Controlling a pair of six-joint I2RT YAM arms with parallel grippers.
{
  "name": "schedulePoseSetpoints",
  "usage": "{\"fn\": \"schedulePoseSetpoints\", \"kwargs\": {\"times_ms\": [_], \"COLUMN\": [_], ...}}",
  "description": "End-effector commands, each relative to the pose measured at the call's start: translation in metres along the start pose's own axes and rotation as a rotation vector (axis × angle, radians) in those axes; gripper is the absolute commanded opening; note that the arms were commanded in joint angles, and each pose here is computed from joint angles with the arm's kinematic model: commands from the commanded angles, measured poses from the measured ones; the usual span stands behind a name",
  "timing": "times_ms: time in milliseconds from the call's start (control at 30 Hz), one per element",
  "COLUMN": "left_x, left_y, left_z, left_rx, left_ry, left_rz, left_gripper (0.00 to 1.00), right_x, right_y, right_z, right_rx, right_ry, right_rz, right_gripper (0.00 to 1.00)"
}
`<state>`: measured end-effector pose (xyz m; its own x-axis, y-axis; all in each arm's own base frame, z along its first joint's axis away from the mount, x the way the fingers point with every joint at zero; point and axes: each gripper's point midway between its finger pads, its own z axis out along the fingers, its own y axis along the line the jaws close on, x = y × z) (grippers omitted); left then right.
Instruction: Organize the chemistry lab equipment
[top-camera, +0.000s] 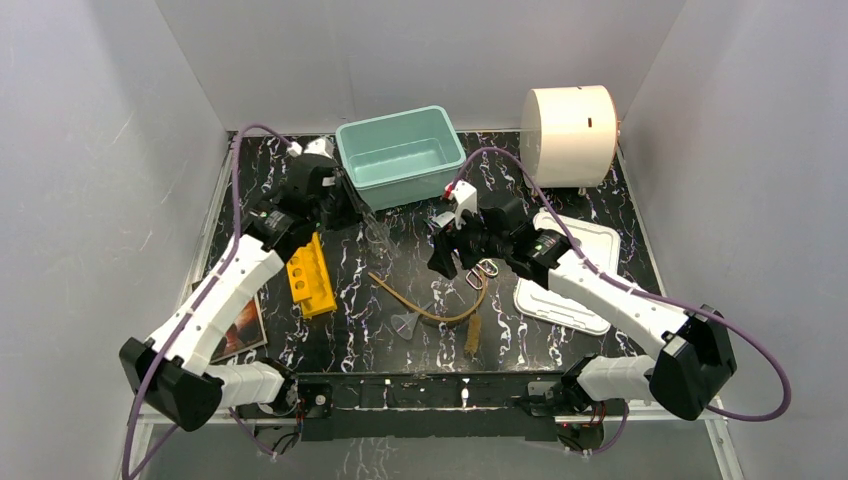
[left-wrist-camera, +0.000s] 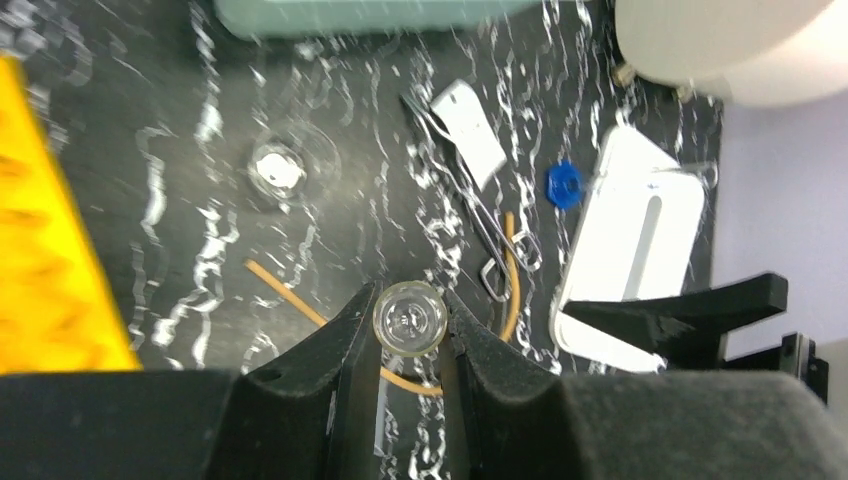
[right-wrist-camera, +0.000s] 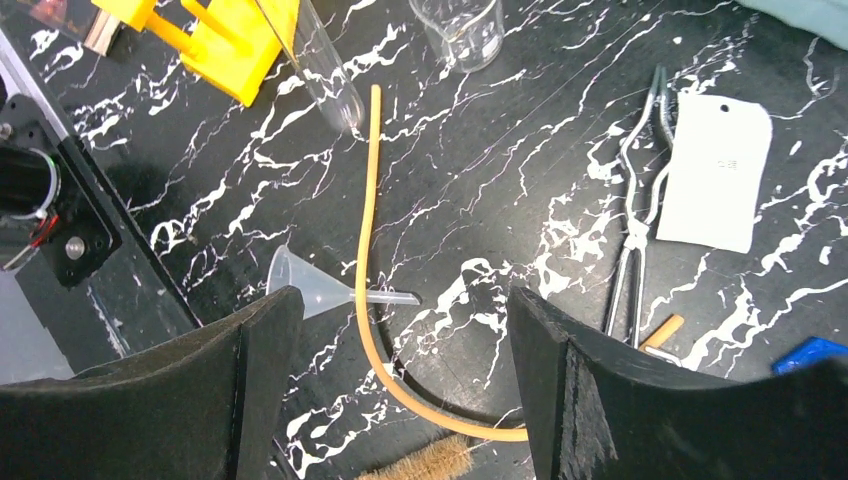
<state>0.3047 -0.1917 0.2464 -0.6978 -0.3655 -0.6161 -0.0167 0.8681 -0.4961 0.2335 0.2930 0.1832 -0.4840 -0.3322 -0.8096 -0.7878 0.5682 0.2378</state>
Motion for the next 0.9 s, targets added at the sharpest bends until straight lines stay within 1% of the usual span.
{"fn": "schedulePoseSetpoints", "kwargs": {"times_ms": [0, 133, 233, 333, 433, 533, 667, 867], "left_x": [-0.043, -0.067, -0.081, -0.093, -0.107, -0.122, -0.141, -0.149], "left_y": [0.035, 0.065, 0.079, 0.086, 0.094, 0.110, 0.132, 0.152], "left_z": [-0.046, -0.077, -0.091, -0.096, -0.091, -0.080, -0.069, -0.050], "left_rx": [-0.224, -0.434, -0.530, -0.591, -0.619, -0.628, -0.649, -0.657], "left_ry": [-0.161, -0.239, -0.290, -0.327, -0.348, -0.358, -0.399, -0.413], "left_rz": [0.091, 0.130, 0.163, 0.191, 0.200, 0.169, 0.144, 0.119], "left_gripper": [0.10, 0.10, 0.10, 0.11, 0.11, 0.11, 0.11, 0.10], "right_x": [-0.039, -0.037, -0.035, -0.033, -0.032, -0.031, -0.028, -0.028], "right_y": [-0.003, -0.008, -0.009, -0.011, -0.011, -0.012, -0.012, -0.014], "right_z": [-0.018, -0.019, -0.017, -0.015, -0.013, -0.012, -0.011, -0.010], "right_rx": [0.057, 0.086, 0.091, 0.093, 0.095, 0.100, 0.095, 0.106], "right_ry": [-0.119, -0.120, -0.118, -0.113, -0.108, -0.105, -0.097, -0.091], "right_rz": [0.007, 0.009, 0.012, 0.019, 0.026, 0.034, 0.038, 0.040], "right_gripper": [0.84, 0.83, 0.83, 0.83, 0.84, 0.83, 0.83, 0.83]}}
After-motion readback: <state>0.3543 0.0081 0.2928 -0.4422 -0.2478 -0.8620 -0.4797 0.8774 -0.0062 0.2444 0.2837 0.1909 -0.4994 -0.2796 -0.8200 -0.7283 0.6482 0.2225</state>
